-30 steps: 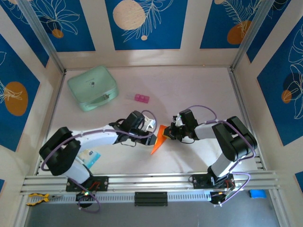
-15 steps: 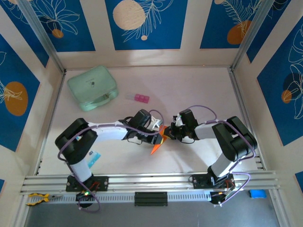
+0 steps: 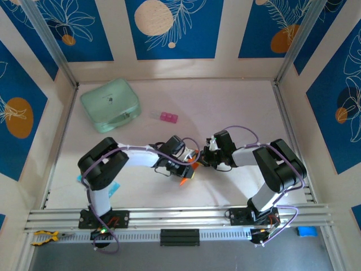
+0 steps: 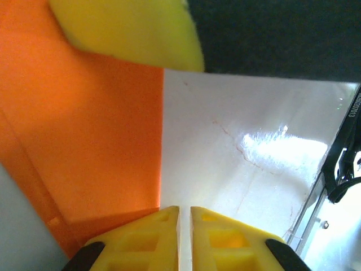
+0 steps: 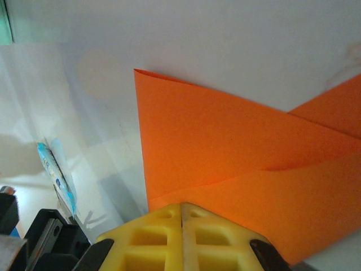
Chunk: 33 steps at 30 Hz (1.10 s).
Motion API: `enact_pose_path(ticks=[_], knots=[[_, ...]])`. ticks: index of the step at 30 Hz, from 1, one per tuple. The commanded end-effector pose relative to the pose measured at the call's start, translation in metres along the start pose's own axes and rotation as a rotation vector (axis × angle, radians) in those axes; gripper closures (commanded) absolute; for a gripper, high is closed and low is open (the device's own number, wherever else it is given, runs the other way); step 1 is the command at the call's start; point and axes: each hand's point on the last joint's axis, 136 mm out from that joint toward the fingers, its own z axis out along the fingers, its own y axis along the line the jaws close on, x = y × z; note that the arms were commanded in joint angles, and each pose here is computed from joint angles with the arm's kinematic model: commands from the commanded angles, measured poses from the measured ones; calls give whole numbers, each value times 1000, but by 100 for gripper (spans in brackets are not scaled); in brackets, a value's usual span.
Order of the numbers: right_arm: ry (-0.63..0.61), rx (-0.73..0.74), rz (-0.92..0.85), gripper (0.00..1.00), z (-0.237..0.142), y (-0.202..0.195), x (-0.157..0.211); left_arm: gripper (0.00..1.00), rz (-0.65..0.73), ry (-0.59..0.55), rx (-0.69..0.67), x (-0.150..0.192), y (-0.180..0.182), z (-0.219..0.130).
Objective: Fold a paper plane with a square sheet of paper (pick it up from the middle)
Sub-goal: Fold the wing for the fifth time at the center of the table.
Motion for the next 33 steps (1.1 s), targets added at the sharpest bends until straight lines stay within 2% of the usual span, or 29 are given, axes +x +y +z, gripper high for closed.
enact_pose_path(ticks=[1,13,26,33], knots=[[18,233,129,95,-3,-69,22,86,-20,119,-96,39,22,2],[19,240,134,95,-3,-71,23,86,-18,153,-103,67,20,-10],[17,242,132,95,-4,-71,23,93,-62,186,-143,106,31,-20],[15,240,134,95,-4,-71,23,97,-33,135,-169,101,28,-31]])
